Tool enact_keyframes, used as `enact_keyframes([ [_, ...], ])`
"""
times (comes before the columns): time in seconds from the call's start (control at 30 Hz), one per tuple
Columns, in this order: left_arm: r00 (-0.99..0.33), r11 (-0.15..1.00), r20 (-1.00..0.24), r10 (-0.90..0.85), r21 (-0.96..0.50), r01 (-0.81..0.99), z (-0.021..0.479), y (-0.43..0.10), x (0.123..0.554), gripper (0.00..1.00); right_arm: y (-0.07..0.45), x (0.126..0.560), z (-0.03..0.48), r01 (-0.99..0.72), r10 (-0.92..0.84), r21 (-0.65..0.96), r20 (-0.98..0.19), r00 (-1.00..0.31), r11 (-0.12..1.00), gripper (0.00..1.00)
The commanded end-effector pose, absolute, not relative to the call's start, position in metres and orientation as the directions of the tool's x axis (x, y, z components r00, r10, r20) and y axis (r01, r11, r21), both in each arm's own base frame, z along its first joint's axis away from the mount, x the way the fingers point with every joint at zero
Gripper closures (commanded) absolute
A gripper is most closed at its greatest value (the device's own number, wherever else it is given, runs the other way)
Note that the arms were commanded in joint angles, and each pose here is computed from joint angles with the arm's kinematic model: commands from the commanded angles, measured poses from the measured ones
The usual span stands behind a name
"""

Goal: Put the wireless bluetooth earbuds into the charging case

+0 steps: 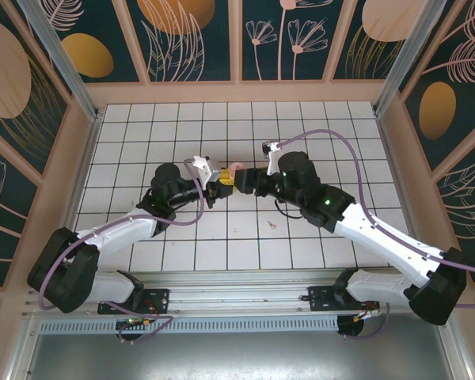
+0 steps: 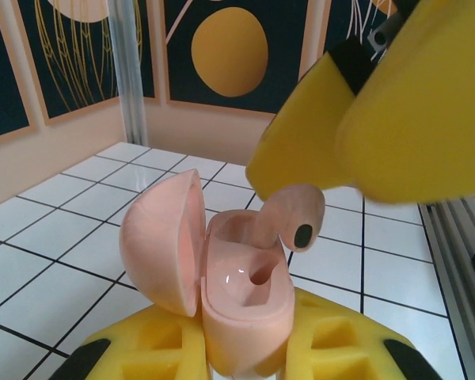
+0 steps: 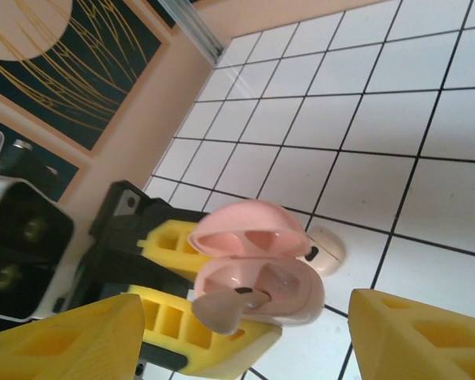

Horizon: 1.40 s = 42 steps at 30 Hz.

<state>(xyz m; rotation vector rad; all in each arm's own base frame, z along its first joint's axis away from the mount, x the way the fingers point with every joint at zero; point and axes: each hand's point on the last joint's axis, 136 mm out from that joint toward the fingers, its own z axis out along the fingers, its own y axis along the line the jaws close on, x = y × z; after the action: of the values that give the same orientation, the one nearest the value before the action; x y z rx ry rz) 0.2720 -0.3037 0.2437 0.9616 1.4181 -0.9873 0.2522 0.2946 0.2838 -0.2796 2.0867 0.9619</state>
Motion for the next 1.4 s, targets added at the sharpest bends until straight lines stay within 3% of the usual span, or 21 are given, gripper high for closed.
enact_keyframes([
  [0.0, 0.000, 0.314, -1.000, 0.001, 0.001, 0.949, 0.267, -0.306, 0.270, 0.83, 0.289, 0.260, 0.290, -0.454, 0.149, 0.533, -0.749, -0.645, 0.713, 0.31],
  [0.67, 0.018, 0.302, -1.000, -0.007, 0.015, 0.953, 0.274, -0.305, 0.266, 0.83, 0.280, 0.272, 0.268, -0.380, 0.179, 0.574, -0.690, -0.702, 0.725, 0.40],
  [0.93, 0.022, 0.305, -1.000, -0.006, 0.019, 0.952, 0.275, -0.304, 0.265, 0.83, 0.279, 0.277, 0.261, -0.353, 0.175, 0.567, -0.676, -0.716, 0.745, 0.38],
  [1.37, 0.006, 0.340, -1.000, 0.006, 0.008, 0.940, 0.269, -0.302, 0.272, 0.84, 0.272, 0.260, 0.311, -0.471, 0.222, 0.590, -0.747, -0.627, 0.656, 0.31],
])
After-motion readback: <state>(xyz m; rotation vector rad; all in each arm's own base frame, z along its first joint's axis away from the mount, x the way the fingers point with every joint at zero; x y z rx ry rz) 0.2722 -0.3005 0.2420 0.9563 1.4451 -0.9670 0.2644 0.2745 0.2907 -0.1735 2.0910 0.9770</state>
